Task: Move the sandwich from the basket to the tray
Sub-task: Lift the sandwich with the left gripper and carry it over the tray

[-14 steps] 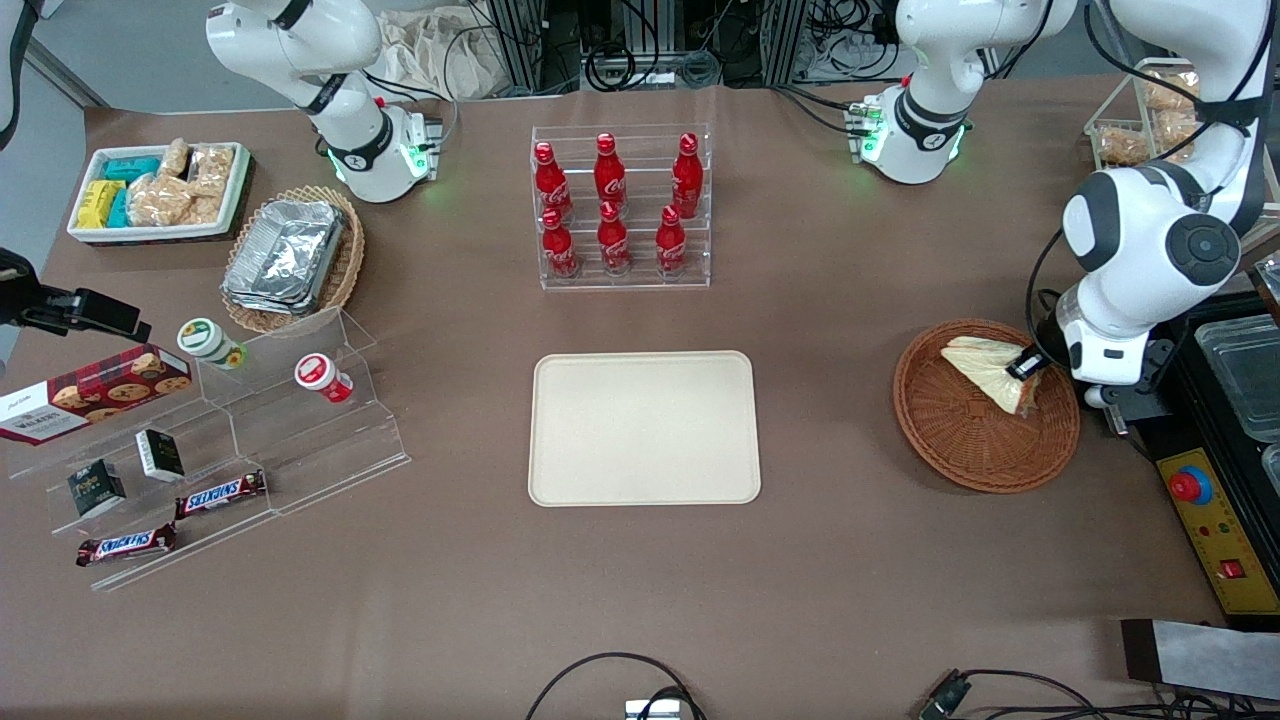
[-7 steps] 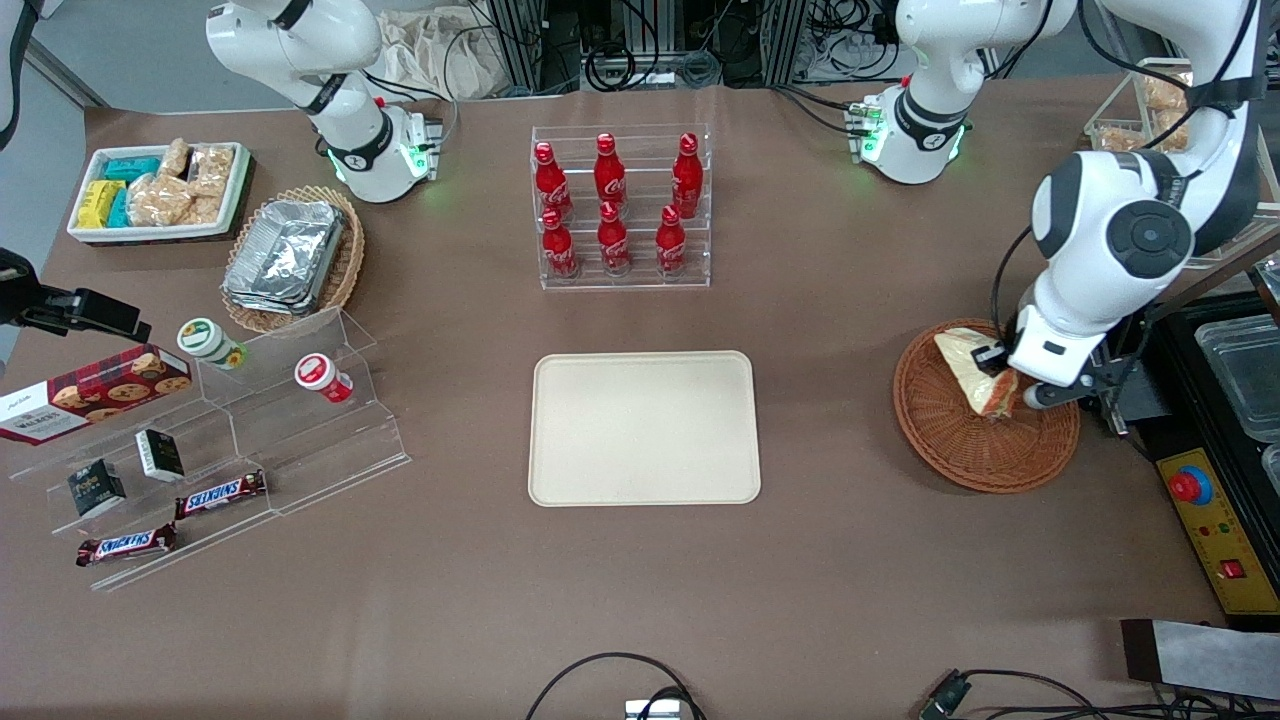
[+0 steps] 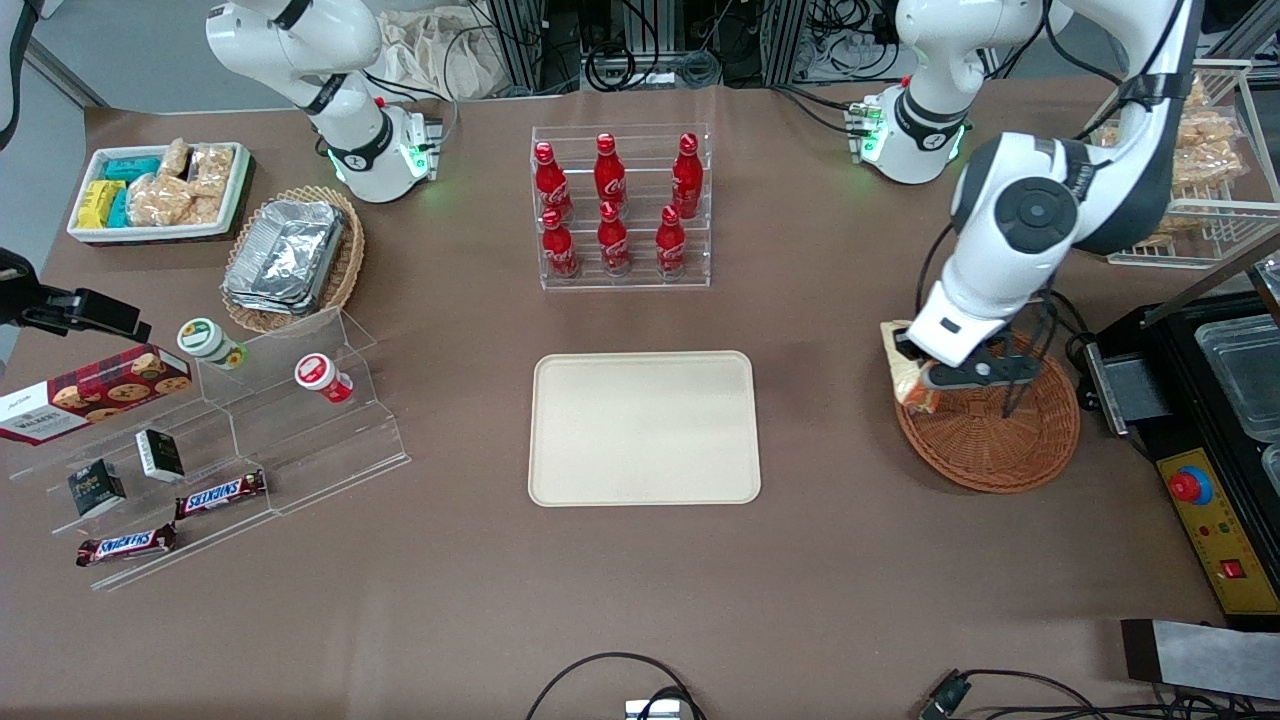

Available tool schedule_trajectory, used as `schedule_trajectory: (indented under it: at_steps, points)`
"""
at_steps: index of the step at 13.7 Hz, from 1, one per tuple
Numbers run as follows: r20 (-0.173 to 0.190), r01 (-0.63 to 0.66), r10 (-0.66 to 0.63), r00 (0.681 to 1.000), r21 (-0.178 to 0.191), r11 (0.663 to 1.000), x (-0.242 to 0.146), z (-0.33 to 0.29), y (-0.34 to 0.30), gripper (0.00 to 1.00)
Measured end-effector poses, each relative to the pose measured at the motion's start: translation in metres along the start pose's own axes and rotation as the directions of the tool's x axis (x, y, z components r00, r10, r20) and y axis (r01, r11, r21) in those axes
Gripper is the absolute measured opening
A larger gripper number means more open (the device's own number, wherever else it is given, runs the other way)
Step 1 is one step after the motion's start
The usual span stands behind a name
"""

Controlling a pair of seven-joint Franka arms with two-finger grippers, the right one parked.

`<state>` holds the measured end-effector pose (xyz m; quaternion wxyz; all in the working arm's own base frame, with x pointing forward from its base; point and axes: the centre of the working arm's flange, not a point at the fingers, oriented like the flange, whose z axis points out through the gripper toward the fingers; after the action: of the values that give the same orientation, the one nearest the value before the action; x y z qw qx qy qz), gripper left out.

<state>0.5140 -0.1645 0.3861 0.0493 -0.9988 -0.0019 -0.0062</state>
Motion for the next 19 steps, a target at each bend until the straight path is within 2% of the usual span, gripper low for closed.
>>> schedule_trajectory:
  at_steps: [7, 15, 16, 19]
  points:
    - [-0.005, -0.026, 0.026, 1.000, -0.018, 0.999, -0.026, -0.006, 0.080, 0.17]
    - [0.052, -0.024, 0.030, 0.998, -0.105, 0.994, -0.017, 0.011, 0.154, 0.17]
    - [0.059, -0.036, 0.043, 0.997, -0.108, 0.993, -0.017, 0.016, 0.163, 0.17]
    - [0.058, -0.043, 0.048, 0.997, -0.081, 0.996, -0.011, 0.033, 0.184, 0.17]
